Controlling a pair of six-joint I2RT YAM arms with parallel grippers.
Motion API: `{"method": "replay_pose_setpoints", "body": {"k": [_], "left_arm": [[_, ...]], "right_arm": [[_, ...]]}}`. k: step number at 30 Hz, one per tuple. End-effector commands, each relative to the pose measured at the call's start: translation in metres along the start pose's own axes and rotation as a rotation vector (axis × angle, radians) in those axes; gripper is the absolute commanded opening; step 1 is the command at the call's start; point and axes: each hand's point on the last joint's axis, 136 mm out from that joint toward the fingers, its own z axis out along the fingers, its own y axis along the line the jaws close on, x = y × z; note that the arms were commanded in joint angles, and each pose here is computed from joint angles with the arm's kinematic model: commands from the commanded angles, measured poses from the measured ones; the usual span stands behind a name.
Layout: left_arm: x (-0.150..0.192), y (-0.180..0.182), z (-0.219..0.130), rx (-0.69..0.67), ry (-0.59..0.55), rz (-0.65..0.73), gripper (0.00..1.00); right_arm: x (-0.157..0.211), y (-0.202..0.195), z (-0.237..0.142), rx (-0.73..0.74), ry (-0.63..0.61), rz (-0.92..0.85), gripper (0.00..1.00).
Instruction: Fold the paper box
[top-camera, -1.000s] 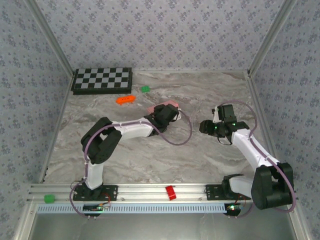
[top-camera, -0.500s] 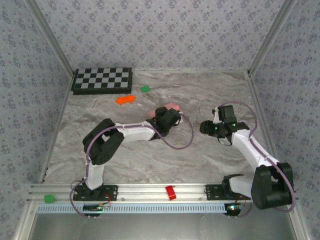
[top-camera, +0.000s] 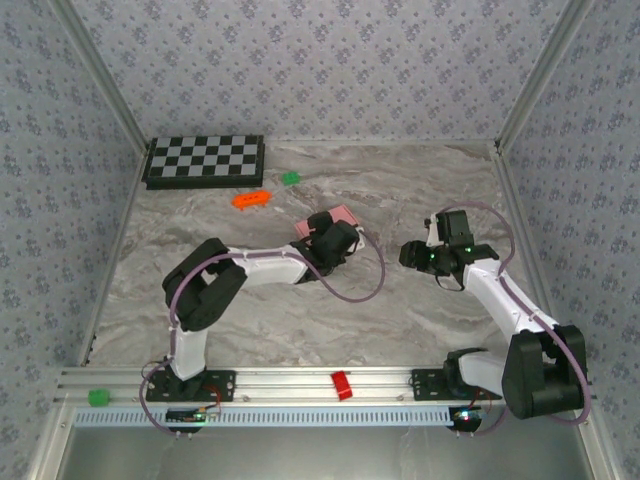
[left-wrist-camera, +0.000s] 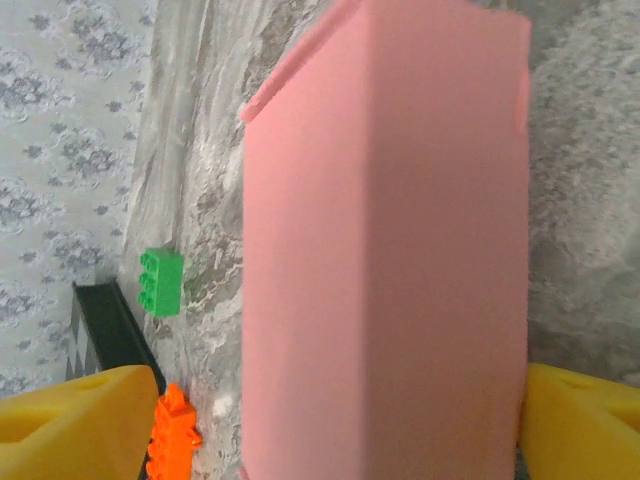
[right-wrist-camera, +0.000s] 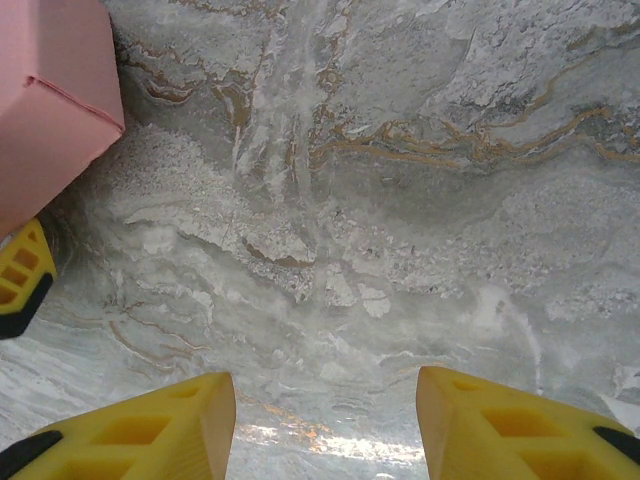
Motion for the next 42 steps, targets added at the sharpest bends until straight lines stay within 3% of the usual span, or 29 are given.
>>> {"method": "replay_pose_setpoints", "body": {"k": [1,9,15,27,36,42], "left_arm": [[-0.022,0.009,-0.019,0.033,-0.092,-0.055,0.94],[-0.025,0.012,-0.033,0.115,-0.114,-0.13,1.0],[-0.008,0.046,-0.045,0.132,-0.094,-0.345,1.0],[0.087,0.118,-0.063,0.049,0.021,-0.781,1.0],[0.155,0.149,-0.083,-0.017,0.048,-1.035,1.0],[0.215,0.166,-0.09,-0.155,0.146,-1.167,1.0]], "right_arm": [[0.002,-0.002,0.003,-0.003,0.006,0.019,0.52],[0.001,-0.003,0.005,-0.003,0.005,0.022,0.52],[-0.002,-0.004,0.01,-0.001,0.008,0.014,0.52],[-0.017,-0.016,0.009,0.062,-0.088,-0.026,0.52],[-0.034,-0.054,0.0,0.222,-0.191,0.031,0.52],[-0.047,-0.089,-0.009,0.342,-0.286,0.095,0.52]]}}
